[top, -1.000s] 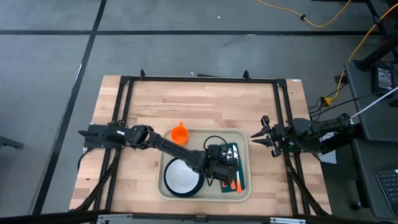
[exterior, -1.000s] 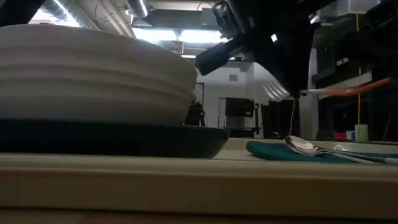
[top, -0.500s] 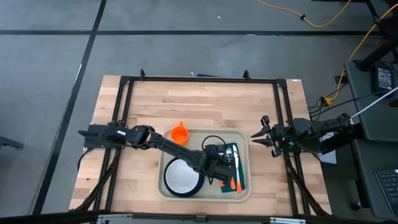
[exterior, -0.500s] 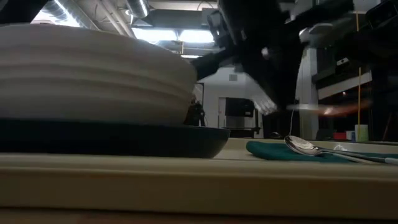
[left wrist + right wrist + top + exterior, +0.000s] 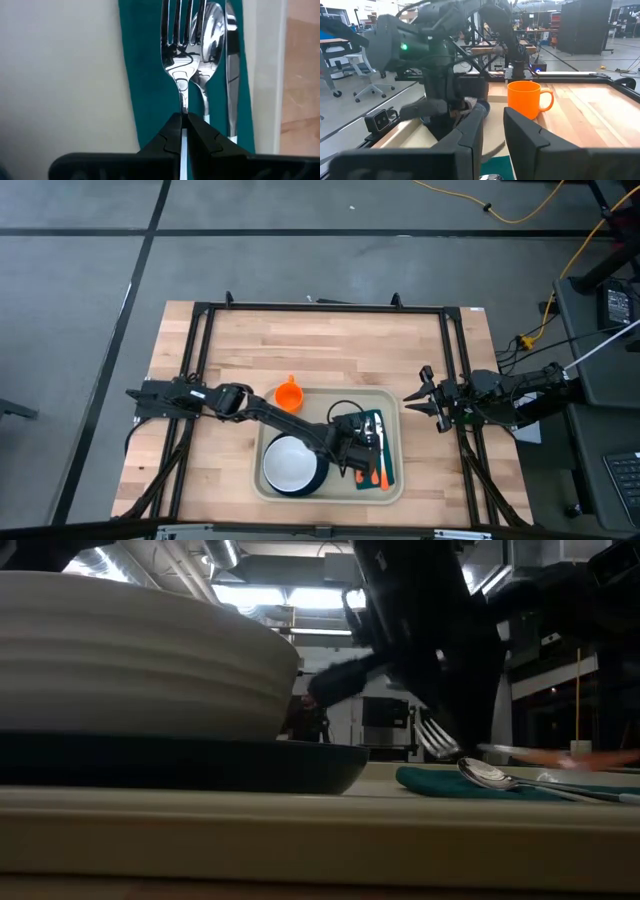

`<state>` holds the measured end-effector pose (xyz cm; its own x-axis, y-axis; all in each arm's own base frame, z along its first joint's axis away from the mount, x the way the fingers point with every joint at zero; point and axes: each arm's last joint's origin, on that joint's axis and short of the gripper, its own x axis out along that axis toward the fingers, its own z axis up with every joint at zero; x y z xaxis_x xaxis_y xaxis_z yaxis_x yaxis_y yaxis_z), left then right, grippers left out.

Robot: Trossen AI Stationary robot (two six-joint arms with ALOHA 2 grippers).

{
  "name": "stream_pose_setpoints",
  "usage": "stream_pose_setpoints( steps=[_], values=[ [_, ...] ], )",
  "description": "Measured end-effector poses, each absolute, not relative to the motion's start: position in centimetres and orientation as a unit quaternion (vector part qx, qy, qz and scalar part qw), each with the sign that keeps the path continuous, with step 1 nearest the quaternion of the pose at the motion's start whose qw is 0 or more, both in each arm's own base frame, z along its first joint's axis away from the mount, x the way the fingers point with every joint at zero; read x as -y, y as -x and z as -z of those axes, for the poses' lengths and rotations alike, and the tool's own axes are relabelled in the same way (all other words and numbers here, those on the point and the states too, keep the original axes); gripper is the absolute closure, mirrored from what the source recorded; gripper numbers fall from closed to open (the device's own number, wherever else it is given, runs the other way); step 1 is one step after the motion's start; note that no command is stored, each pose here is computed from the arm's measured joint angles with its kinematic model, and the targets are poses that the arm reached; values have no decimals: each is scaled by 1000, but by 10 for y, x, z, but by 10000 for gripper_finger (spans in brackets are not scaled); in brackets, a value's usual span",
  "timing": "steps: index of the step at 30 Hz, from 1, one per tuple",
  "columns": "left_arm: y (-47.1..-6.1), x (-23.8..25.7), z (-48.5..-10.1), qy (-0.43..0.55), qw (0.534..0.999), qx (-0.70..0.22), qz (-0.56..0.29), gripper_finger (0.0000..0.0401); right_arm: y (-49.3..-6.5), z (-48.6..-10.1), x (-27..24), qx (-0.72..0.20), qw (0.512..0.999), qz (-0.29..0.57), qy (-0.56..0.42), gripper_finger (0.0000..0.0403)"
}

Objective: Set up tray
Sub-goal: Put the orange fork on top of the green table napkin to the left of the orange spoon

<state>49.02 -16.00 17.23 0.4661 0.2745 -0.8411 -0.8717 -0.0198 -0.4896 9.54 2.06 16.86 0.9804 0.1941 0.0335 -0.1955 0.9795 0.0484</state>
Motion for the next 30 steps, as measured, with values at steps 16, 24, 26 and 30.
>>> stream_pose_setpoints(
  steps=[16, 24, 26, 30],
  values=[
    [-499, 156, -150, 566, 639, -273, -444, 398, -95, -169, -21, 14, 995, -98, -25, 320],
    [-497, 155, -149, 563, 635, -269, -456, 398, -95, -169, -21, 14, 995, -98, -26, 320],
    [-495, 154, -148, 558, 631, -267, -468, 398, -95, -168, -21, 14, 995, -98, -25, 320],
    [-495, 153, -148, 559, 630, -268, -468, 398, -95, -169, -21, 14, 995, -98, -26, 320]
  ],
)
